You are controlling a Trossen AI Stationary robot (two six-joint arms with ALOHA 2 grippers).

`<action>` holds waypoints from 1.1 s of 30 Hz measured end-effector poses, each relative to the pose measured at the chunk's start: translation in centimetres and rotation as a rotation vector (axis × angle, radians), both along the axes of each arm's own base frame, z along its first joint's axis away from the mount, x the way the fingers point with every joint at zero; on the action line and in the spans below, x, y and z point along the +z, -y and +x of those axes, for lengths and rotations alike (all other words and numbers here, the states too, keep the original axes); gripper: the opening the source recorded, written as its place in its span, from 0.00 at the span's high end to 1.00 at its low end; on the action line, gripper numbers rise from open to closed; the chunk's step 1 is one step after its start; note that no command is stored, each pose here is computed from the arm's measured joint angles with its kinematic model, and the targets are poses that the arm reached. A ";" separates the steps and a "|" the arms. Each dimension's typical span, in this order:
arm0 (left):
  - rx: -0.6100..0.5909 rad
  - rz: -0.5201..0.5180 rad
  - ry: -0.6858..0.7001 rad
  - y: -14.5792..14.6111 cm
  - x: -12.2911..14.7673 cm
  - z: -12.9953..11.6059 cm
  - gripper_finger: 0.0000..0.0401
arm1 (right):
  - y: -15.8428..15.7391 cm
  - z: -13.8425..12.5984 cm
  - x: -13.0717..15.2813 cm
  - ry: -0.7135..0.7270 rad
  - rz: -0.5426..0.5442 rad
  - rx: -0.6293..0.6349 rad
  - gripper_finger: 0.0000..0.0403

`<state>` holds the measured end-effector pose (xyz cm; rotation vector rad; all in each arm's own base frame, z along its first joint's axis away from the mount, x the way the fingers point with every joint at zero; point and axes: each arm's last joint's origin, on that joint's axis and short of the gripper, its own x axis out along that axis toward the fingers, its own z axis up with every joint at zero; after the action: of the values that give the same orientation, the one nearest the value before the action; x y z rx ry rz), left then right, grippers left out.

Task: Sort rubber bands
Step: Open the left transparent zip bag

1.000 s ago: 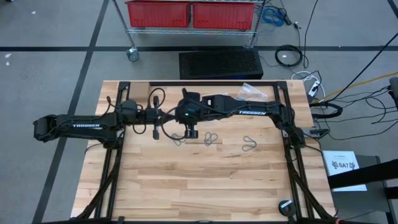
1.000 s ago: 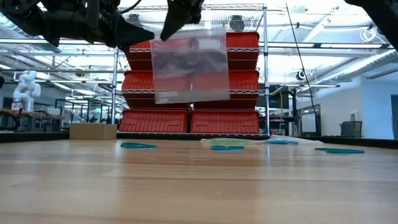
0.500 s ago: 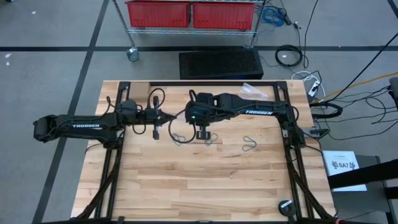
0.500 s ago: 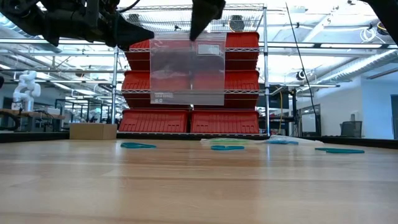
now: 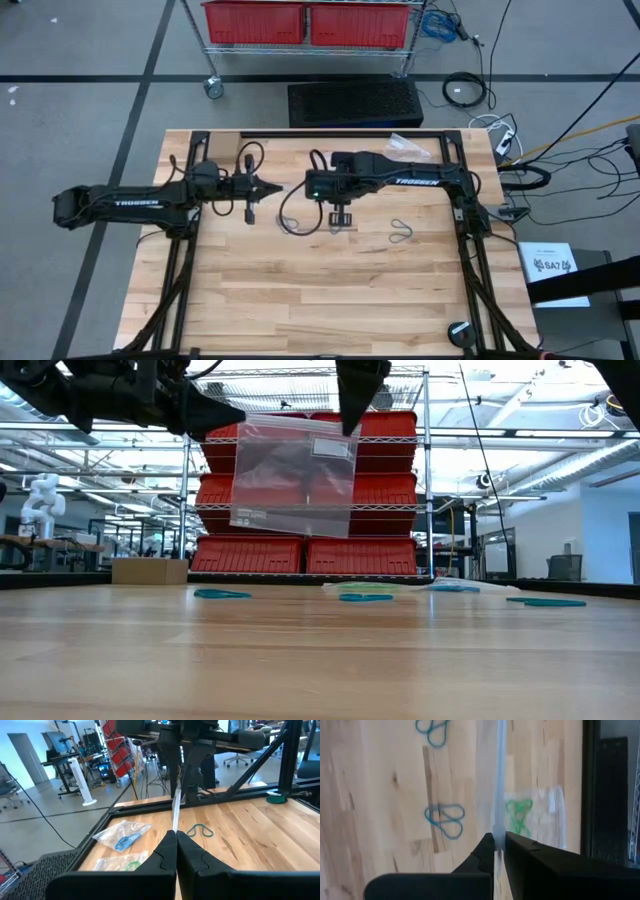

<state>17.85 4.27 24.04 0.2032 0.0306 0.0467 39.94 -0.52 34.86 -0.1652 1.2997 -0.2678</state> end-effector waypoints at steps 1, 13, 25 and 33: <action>0.000 0.000 -0.001 0.0 0.0 0.0 1.00 | 0.0 -0.1 0.0 -0.014 0.001 -0.003 0.99; 0.004 0.000 -0.033 0.0 -0.3 -0.1 1.00 | 0.0 -0.9 0.0 -0.052 0.020 -0.078 0.81; 0.000 -0.015 -0.180 0.1 -1.8 -0.3 1.00 | -2.9 -0.9 -3.8 -0.162 0.065 -0.025 0.79; -0.005 -0.020 -0.194 0.1 -1.9 -0.3 1.00 | -4.4 -5.5 -10.7 0.018 0.181 -0.018 0.99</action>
<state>17.58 4.13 22.14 0.1871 0.2240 0.0218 34.48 3.89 24.11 0.0026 1.3007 -0.1650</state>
